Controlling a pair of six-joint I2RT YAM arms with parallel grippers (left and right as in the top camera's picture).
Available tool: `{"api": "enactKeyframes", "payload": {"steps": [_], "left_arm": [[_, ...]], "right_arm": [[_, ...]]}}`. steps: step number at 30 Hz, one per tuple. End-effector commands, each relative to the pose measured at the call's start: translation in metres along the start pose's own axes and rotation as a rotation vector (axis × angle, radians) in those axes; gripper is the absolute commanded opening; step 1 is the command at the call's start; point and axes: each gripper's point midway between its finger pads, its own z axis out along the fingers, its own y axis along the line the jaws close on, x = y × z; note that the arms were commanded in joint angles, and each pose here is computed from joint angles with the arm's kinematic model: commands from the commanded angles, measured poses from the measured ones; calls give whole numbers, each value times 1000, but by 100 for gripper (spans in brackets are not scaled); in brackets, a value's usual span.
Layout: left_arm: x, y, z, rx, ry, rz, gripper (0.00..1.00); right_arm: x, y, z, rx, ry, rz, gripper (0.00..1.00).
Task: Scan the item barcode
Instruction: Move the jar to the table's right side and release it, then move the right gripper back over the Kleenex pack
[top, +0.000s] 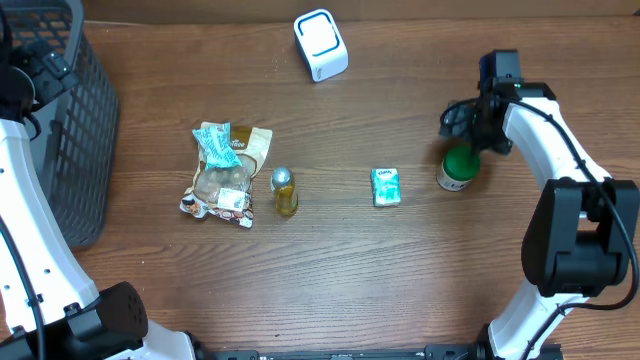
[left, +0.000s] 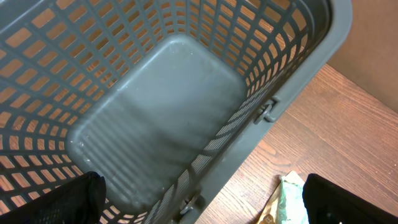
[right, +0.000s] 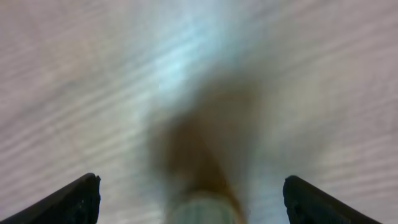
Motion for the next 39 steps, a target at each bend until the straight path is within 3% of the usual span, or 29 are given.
{"api": "enactKeyframes", "payload": {"steps": [1, 7, 16, 23, 31, 39], "left_arm": [[-3, 1, 0, -2, -8, 14, 100], [-3, 1, 0, -2, -8, 14, 99], [-3, 1, 0, -2, -8, 14, 100], [-3, 1, 0, -2, -8, 14, 100], [-3, 1, 0, -2, -8, 14, 100], [-3, 1, 0, -2, -8, 14, 100]], "right_arm": [[-18, 7, -6, -42, -69, 1, 87], [-13, 57, -12, -264, -46, -36, 83], [17, 110, -17, -308, -11, -156, 82], [66, 145, -22, -309, 87, -267, 79], [107, 149, -26, -270, 204, -325, 79], [113, 145, -27, -255, 231, -324, 79]]}}
